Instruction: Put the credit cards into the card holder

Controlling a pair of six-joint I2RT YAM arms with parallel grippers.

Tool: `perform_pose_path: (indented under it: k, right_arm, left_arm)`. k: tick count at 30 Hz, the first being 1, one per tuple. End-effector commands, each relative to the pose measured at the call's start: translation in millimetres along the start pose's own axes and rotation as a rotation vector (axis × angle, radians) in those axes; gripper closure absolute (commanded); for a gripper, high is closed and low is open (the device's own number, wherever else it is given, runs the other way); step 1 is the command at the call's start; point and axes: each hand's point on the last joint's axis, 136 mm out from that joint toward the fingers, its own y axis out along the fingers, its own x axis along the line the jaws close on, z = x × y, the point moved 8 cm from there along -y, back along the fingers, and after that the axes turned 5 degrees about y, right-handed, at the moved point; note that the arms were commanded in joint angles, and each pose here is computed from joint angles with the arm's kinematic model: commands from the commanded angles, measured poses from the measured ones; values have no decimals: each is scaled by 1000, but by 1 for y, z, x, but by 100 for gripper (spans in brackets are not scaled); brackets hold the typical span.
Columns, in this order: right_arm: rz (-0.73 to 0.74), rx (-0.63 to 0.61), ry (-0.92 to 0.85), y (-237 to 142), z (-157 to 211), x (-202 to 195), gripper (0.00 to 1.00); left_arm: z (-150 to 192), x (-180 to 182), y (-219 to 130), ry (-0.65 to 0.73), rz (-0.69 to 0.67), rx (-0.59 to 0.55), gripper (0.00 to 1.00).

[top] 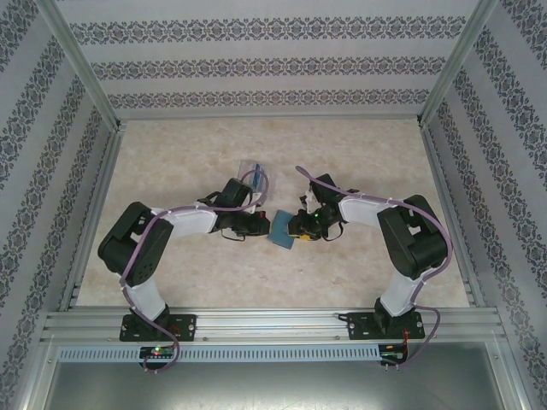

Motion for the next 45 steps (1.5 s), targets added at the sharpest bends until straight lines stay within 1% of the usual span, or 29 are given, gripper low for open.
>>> perform_pose_path:
  k: [1, 5, 8, 10, 12, 15, 17, 18, 21, 22, 24, 27, 31, 35, 40, 42, 44, 45]
  right_arm:
    - [-27, -85, -15, -5, -10, 18, 63]
    - [-66, -123, -15, -4, -17, 29, 61]
    - [-88, -121, -26, -3, -19, 40, 56]
    - [-98, -135, -39, -6, -19, 46, 51]
    - [-101, -147, -34, -10, -19, 48, 50]
    - [-103, -153, -21, -12, -19, 51, 49]
    - [-79, -152, -23, -8, -19, 49, 49]
    - [-54, -152, -19, -6, -20, 47, 49]
    - [-19, -146, -24, -2, -21, 43, 49]
    - [-17, -142, -31, 0, -21, 44, 49]
    - [-10, -131, -40, 4, -22, 44, 49]
    - [-12, -114, -39, 9, -25, 46, 51]
    - [5, -98, -52, 15, -24, 47, 52]
    - [8, -88, -41, 18, -22, 43, 53]
    - [4, -76, -31, 24, -22, 39, 56]
    - [-10, -68, -30, 26, -22, 40, 58]
    - [-13, -64, -31, 27, -23, 40, 60]
    - [-13, -63, -30, 27, -23, 40, 60]
  left_arm:
    - [-10, -30, -18, 56, 136, -97, 100]
    - [-9, -33, -25, 40, 155, -117, 100]
    - [-8, -31, -30, 9, 86, -122, 100]
    - [-6, -26, -35, -18, 13, -135, 100]
    - [-6, -24, -38, -33, -17, -142, 100]
    - [-6, -24, -38, -42, -16, -142, 100]
    - [-4, -17, -37, -58, -69, -148, 100]
    - [-2, -12, -38, -74, -111, -147, 95]
    - [5, -1, -41, -110, -155, -142, 52]
    - [9, 4, -40, -111, -169, -142, 44]
    - [12, 15, -35, -119, -189, -139, 42]
    - [8, 23, -26, -134, -152, -126, 42]
    - [2, 27, -20, -138, -167, -136, 43]
    - [0, 27, -11, -148, -108, -127, 44]
    - [-1, 32, 3, -161, -73, -108, 51]
    - [-3, 32, 5, -160, -69, -107, 56]
    - [-5, 31, 5, -153, -68, -105, 73]
    - [-6, 30, 5, -147, -64, -103, 79]
